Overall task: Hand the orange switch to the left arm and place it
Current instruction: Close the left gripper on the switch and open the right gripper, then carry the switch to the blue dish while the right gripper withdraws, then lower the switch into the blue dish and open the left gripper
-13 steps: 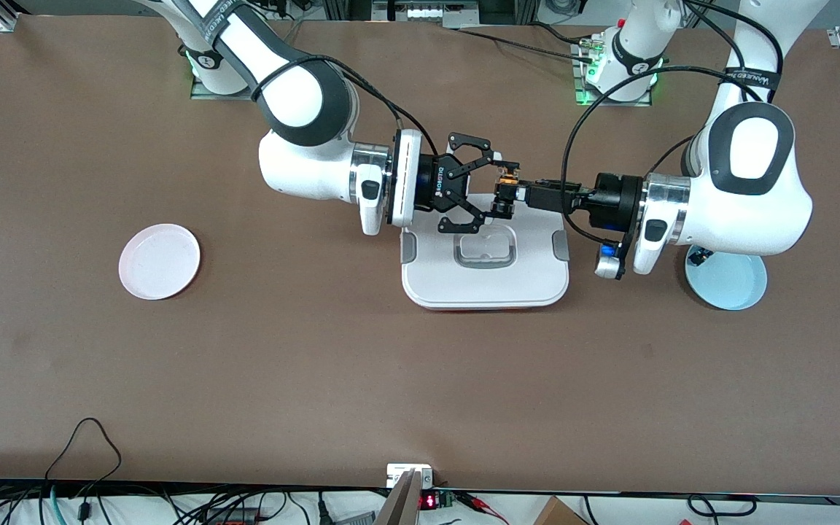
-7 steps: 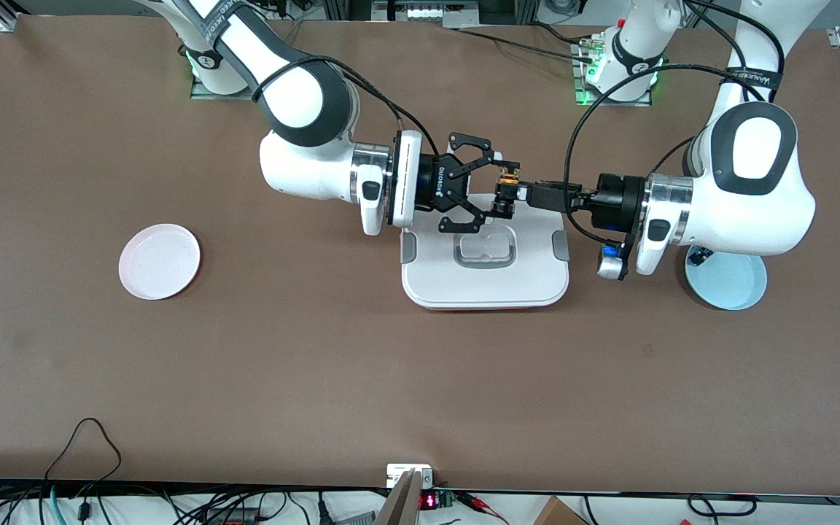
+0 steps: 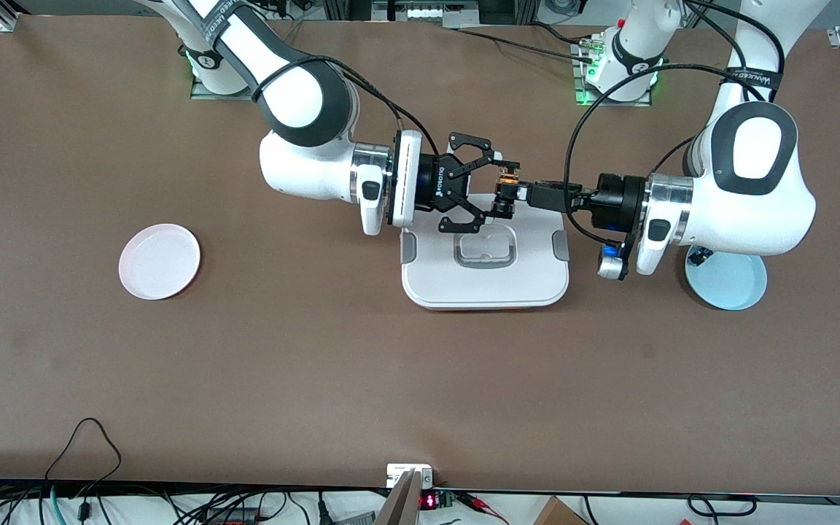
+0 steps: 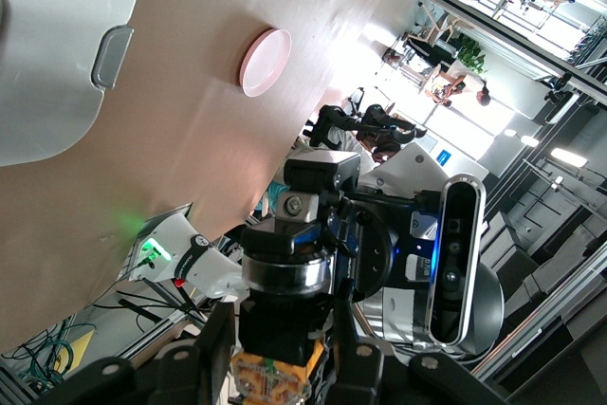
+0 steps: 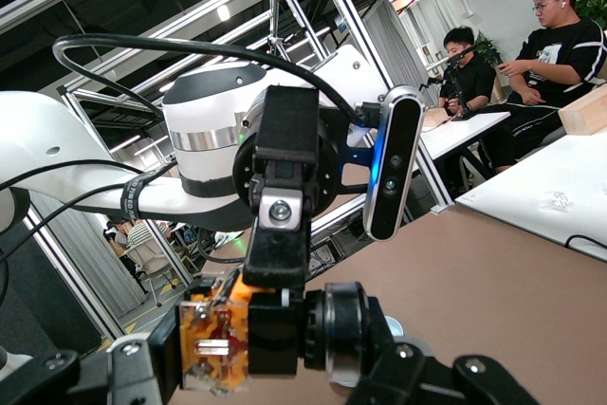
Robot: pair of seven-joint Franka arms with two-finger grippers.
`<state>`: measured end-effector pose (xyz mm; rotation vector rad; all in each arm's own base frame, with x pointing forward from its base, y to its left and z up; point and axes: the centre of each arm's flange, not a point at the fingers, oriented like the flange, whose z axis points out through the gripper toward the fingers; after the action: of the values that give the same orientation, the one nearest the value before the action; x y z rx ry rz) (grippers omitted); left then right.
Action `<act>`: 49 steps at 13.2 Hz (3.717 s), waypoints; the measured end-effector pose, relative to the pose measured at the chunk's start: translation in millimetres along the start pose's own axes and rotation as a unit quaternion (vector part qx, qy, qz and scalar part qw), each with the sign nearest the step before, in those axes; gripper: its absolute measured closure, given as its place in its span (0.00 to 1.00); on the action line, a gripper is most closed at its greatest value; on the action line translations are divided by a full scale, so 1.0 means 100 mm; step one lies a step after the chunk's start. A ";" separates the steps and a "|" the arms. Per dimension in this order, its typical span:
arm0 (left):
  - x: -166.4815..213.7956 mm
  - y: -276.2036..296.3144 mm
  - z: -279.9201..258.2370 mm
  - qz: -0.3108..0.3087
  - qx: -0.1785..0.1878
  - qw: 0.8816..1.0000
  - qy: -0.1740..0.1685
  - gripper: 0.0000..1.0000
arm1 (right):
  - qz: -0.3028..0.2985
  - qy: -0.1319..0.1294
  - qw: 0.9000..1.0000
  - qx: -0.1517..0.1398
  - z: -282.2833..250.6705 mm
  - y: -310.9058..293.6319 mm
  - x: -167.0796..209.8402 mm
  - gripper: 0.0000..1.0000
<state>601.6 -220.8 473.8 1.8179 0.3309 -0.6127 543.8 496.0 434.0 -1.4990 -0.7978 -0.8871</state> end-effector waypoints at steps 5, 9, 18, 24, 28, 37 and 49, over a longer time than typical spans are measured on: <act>-0.01 -0.09 -0.08 -0.002 0.024 1.000 -0.009 0.60 | -0.008 0.010 1.000 -0.013 -0.14 0.12 0.15 0.00; -0.08 -0.12 -0.17 0.011 0.092 0.996 -0.018 0.60 | -0.009 0.017 0.999 -0.027 -0.31 0.26 0.26 0.00; -0.41 -0.07 -0.03 0.137 0.386 0.911 -0.039 0.60 | -0.071 -0.015 0.995 -0.074 -2.30 1.00 0.78 0.00; -0.47 -0.07 -0.39 0.278 0.541 0.790 -0.078 0.60 | -0.110 -0.148 0.972 -0.146 -3.91 1.07 0.82 0.00; -0.09 -0.33 -0.72 0.348 0.634 0.676 -0.143 0.60 | -0.057 -0.299 0.932 -0.196 -4.91 1.08 0.55 0.00; 0.85 -1.80 -2.03 0.425 0.667 0.553 -0.262 0.60 | 0.090 -0.473 0.795 -0.368 -5.60 0.48 0.88 0.00; 1.19 -3.44 -2.79 0.527 0.651 0.457 -0.301 0.60 | 0.261 -0.465 0.690 -0.490 -4.67 -0.12 1.38 0.00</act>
<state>592.1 146.0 198.2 2.3435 -2.2350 -0.4811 556.6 32.8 584.5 -3.0584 -0.4640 0.0592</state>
